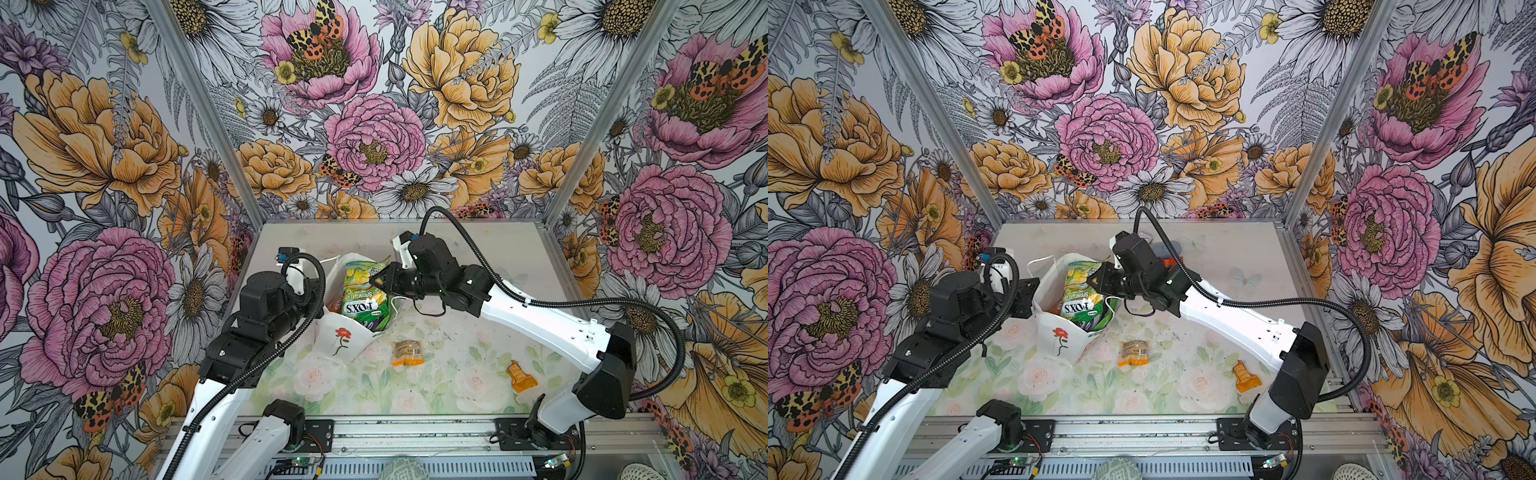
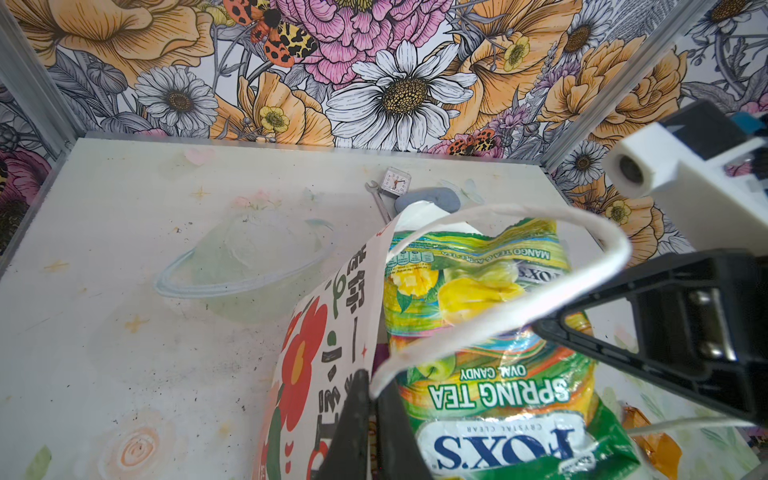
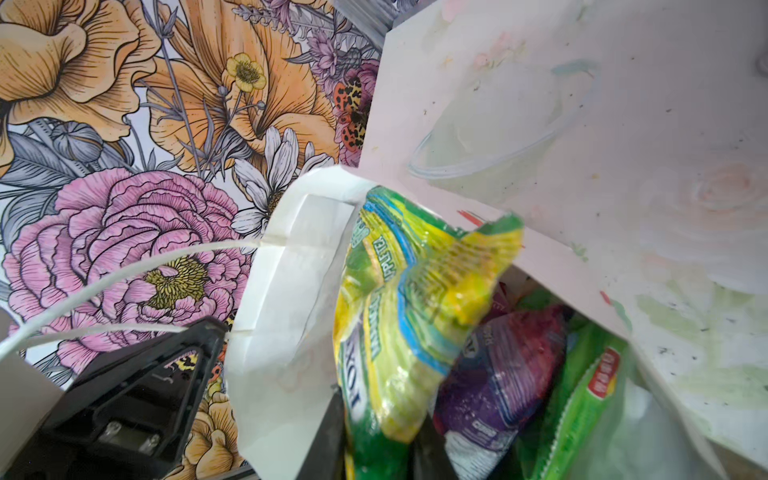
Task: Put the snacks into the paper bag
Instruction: 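Lower the green bag into the paper bag held by the left gripper, then open the right gripper and raise it out of the paper bag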
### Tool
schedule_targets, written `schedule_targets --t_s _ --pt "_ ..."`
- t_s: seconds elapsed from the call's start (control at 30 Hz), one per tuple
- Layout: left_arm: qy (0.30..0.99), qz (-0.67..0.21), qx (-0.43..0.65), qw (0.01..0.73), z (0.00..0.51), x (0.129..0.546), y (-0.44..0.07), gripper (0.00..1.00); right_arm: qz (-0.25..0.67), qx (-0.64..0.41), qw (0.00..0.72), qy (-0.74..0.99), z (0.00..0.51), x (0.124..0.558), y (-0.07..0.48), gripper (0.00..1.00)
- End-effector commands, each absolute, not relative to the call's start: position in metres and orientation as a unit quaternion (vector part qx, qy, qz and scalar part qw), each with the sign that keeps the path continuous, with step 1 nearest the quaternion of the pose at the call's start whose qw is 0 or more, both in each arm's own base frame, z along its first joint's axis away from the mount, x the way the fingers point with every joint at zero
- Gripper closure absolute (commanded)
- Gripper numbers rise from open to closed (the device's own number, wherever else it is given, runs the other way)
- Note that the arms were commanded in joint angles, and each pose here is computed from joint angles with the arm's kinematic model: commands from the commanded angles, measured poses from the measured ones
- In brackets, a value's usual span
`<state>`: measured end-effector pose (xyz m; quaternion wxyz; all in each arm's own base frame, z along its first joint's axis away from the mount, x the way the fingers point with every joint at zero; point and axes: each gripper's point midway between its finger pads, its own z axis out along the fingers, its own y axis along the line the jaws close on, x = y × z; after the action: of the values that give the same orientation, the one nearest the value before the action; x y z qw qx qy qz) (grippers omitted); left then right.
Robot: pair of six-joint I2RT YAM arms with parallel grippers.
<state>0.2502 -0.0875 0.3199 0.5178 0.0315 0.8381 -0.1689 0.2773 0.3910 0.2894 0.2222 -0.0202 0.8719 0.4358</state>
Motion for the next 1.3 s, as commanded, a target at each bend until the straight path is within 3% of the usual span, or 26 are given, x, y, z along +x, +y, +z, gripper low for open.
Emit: schedule_targets --t_s 0.0,0.23,0.73,0.93,1.17,1.27 --pt "0.816 -0.185 0.046 0.545 0.34 0.248 -0.093 0.92 0.407 -0.012 0.246 0.879 0.296 0.287 0.385 1.0" --pt "0.816 -0.188 0.049 0.545 0.341 0.248 -0.094 0.92 0.359 -0.026 0.247 0.9 0.276 0.294 0.388 1.0" --pt "0.814 -0.193 0.052 0.546 0.342 0.247 -0.096 0.91 0.365 -0.063 0.216 0.903 0.256 0.283 0.443 1.0" --pt "0.814 -0.191 0.051 0.546 0.342 0.247 -0.095 0.91 0.359 -0.072 0.211 0.906 0.248 0.283 0.443 0.9" --pt "0.815 -0.186 0.048 0.546 0.341 0.248 -0.094 0.91 0.372 -0.087 0.238 0.893 0.278 0.285 0.431 0.68" --pt "0.816 -0.185 0.047 0.546 0.34 0.248 -0.093 0.91 0.37 -0.089 0.245 0.892 0.284 0.287 0.422 0.64"
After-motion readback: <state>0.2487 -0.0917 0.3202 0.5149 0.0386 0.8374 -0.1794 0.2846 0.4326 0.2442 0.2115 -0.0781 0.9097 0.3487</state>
